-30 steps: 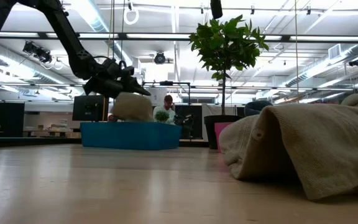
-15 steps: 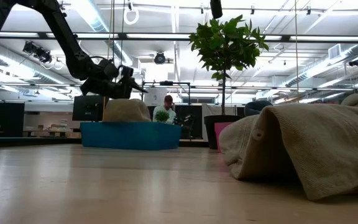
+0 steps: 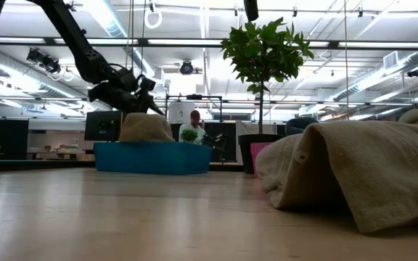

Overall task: Pick & Place hat
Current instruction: Put the left brown cap into the blue bin

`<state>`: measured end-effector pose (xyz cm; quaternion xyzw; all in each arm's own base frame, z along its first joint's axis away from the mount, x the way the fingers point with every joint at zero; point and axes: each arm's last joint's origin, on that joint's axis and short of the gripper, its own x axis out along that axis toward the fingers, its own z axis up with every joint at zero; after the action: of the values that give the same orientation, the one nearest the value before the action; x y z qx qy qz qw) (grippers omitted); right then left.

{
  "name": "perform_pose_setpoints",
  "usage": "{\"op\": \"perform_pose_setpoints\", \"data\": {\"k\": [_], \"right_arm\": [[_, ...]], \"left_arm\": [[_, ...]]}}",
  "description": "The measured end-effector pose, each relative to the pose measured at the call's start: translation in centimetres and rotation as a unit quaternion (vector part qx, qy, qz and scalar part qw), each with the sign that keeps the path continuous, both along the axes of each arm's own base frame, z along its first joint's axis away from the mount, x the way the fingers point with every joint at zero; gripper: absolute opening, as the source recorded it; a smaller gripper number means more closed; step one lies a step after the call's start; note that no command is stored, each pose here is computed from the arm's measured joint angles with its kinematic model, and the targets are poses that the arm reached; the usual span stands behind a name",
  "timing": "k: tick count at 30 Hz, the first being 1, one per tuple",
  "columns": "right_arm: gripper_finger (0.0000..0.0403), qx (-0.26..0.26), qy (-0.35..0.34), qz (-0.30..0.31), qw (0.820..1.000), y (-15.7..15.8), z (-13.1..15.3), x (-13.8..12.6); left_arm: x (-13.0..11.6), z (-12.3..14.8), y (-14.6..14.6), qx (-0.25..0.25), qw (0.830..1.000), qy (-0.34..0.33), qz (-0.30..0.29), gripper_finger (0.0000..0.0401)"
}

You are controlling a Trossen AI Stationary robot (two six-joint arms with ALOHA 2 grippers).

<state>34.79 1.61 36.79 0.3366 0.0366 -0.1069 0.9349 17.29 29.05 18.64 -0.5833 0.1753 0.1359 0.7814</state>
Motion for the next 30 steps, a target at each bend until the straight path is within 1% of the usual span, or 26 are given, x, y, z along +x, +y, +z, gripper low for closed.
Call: {"op": "perform_pose_setpoints", "data": {"k": [2, 4, 7, 11, 13, 18, 20, 22, 24, 30], "right_arm": [[0.0025, -0.002, 0.001, 0.004, 1.000, 0.0, 0.0, 0.0], [0.0025, -0.006, 0.001, 0.013, 1.000, 0.1, 0.0, 0.0], [0.0025, -0.007, 0.002, 0.015, 1.000, 0.1, 0.0, 0.0], [0.0025, -0.008, 0.002, 0.015, 1.000, 0.0, 0.0, 0.0], [0.0025, -0.008, 0.002, 0.015, 1.000, 0.0, 0.0, 0.0], [0.0025, -0.009, 0.002, 0.015, 1.000, 0.0, 0.0, 0.0], [0.0025, -0.009, 0.002, 0.015, 1.000, 0.0, 0.0, 0.0], [0.0025, -0.009, 0.002, 0.015, 1.000, 0.0, 0.0, 0.0], [0.0025, -0.009, 0.002, 0.015, 1.000, 0.0, 0.0, 0.0], [0.0025, -0.009, 0.002, 0.014, 1.000, 0.0, 0.0, 0.0]], "left_arm": [[0.0, 0.4, -0.3, 0.018, 0.999, 0.043, -0.007, 0.0134], [0.1, 1.0, -0.4, 0.043, 0.994, 0.102, -0.015, 0.0116], [0.5, 2.3, -0.6, 0.080, 0.978, 0.189, -0.037, 0.0092], [1.3, 4.9, -0.7, 0.128, 0.957, 0.252, -0.061, 0.0072], [1.7, 6.4, -0.5, 0.146, 0.954, 0.255, -0.068, 0.0067], [2.7, 9.8, -0.3, 0.183, 0.950, 0.242, -0.073, 0.0065], [3.1, 10.8, -0.4, 0.199, 0.946, 0.246, -0.074, 0.0064], [3.4, 11.4, -0.5, 0.224, 0.936, 0.261, -0.075, 0.0064], [3.7, 11.6, -0.7, 0.236, 0.930, 0.271, -0.082, 0.0064], [4.4, 11.6, -1.4, 0.237, 0.928, 0.272, -0.096, 0.0064]]}}
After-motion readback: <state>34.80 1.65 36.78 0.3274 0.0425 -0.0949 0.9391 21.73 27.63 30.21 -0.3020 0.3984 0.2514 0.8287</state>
